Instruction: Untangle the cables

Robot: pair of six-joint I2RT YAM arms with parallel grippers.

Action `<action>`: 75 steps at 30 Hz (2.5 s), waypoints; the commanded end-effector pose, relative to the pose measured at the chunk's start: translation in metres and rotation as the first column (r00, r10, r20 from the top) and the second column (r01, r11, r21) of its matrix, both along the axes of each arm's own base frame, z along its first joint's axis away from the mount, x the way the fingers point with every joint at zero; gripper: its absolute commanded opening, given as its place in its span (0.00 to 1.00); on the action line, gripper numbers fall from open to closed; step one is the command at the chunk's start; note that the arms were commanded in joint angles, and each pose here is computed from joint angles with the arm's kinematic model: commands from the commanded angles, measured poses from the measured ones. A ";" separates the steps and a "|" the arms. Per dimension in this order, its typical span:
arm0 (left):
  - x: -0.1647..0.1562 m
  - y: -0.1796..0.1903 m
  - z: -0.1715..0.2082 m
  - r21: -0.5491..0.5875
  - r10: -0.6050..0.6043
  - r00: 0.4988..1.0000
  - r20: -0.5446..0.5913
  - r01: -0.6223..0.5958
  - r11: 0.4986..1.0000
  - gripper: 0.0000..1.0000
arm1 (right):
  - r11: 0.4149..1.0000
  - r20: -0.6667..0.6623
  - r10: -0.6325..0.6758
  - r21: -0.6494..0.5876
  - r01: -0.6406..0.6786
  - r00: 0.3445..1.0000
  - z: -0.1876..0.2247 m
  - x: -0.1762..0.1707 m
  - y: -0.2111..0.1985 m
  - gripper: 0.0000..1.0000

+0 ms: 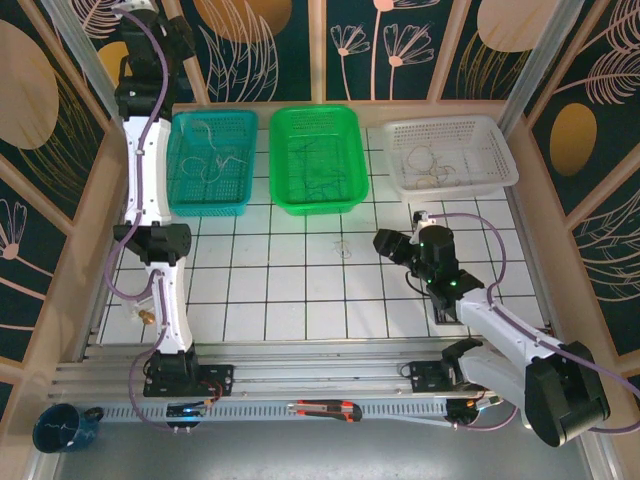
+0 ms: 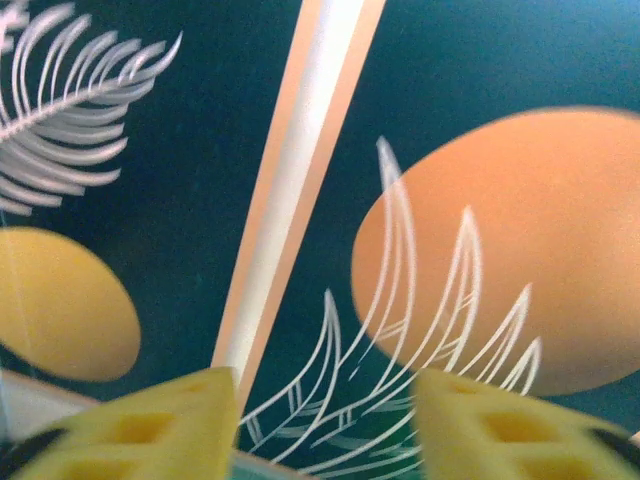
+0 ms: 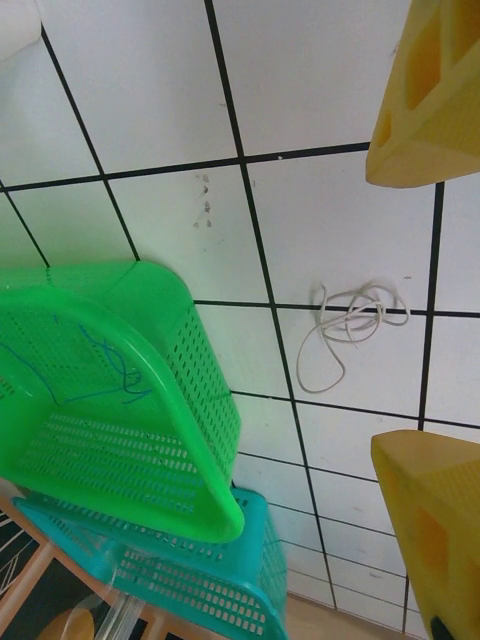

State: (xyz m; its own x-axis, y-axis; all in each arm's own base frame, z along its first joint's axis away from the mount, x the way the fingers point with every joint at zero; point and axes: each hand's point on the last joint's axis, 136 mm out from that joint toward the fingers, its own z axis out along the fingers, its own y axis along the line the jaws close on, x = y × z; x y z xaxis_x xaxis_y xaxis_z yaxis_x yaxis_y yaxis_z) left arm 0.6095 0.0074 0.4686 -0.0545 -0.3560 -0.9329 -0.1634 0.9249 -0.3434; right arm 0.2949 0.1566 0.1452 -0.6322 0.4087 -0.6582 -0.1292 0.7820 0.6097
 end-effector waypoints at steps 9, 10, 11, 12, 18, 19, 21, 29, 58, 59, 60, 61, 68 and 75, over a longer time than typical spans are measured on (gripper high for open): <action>-0.023 0.012 0.003 -0.020 0.060 0.997 -0.051 -0.062 0.998 0.99 | 0.999 0.040 0.033 -0.009 -0.033 0.999 0.017 0.003 0.003 0.65; -0.025 0.011 0.002 -0.026 0.055 0.997 -0.059 -0.057 0.998 0.99 | 0.999 0.037 0.041 -0.012 -0.040 0.998 0.016 0.004 0.005 0.65; -0.028 0.010 0.001 -0.038 0.050 0.996 -0.070 -0.053 0.998 0.99 | 0.999 0.032 0.051 -0.016 -0.050 0.998 0.015 0.005 0.007 0.65; -0.030 0.008 -0.001 -0.049 0.041 0.995 -0.086 -0.045 0.998 0.99 | 0.998 0.025 0.065 -0.021 -0.064 0.998 0.013 0.006 0.010 0.65; -0.046 -0.005 -0.033 -0.084 -0.034 0.971 -0.237 0.014 0.996 0.99 | 0.988 -0.039 0.134 -0.068 -0.136 0.990 -0.007 0.014 0.024 0.65; -0.049 -0.007 -0.036 -0.084 -0.042 0.966 -0.257 0.021 0.996 0.99 | 0.986 -0.046 0.147 -0.076 -0.151 0.988 -0.011 0.016 0.027 0.65; -0.056 -0.010 -0.040 -0.085 -0.057 0.956 -0.287 0.034 0.996 0.99 | 0.979 -0.061 0.176 -0.091 -0.181 0.982 -0.016 0.018 0.035 0.65; -0.090 -0.049 -0.017 -0.088 -0.154 0.946 -0.285 0.134 0.987 0.99 | 0.934 -0.111 0.306 -0.157 -0.321 0.945 -0.032 0.023 0.080 0.65; -0.237 -0.096 0.061 -0.116 -0.350 0.912 -0.212 0.332 0.936 0.99 | 0.890 -0.200 0.285 -0.308 -0.336 0.938 -0.082 0.051 0.118 0.52; -0.239 -0.096 0.058 -0.117 -0.353 0.909 -0.220 0.335 0.935 0.99 | 0.889 -0.202 0.285 -0.309 -0.337 0.937 -0.084 0.052 0.118 0.49; -0.251 -0.093 0.065 -0.114 -0.355 0.913 -0.201 0.338 0.934 0.99 | 0.887 -0.202 0.290 -0.310 -0.342 0.935 -0.084 0.052 0.120 0.45; -0.255 -0.093 0.063 -0.113 -0.356 0.912 -0.205 0.339 0.934 0.99 | 0.886 -0.205 0.290 -0.311 -0.344 0.935 -0.085 0.053 0.120 0.41; -0.292 -0.093 0.012 -0.218 -0.388 0.921 0.033 0.386 0.896 0.99 | 0.881 -0.203 0.309 -0.307 -0.361 0.929 -0.078 0.052 0.122 0.02; -0.304 -0.102 -0.086 -0.321 -0.440 0.898 -0.022 0.410 0.854 0.99 | 0.878 -0.141 0.367 -0.273 -0.392 0.920 -0.038 0.044 0.127 0.00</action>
State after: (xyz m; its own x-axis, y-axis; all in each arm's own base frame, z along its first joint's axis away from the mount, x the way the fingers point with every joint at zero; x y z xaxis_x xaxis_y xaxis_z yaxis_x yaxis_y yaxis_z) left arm 0.2992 -0.0836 0.3788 -0.3920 -0.4779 -0.7861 0.0991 0.8276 -0.5525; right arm 0.3390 0.2731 0.0660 -0.8028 -0.0727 -0.5918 -0.3469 0.8642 0.3643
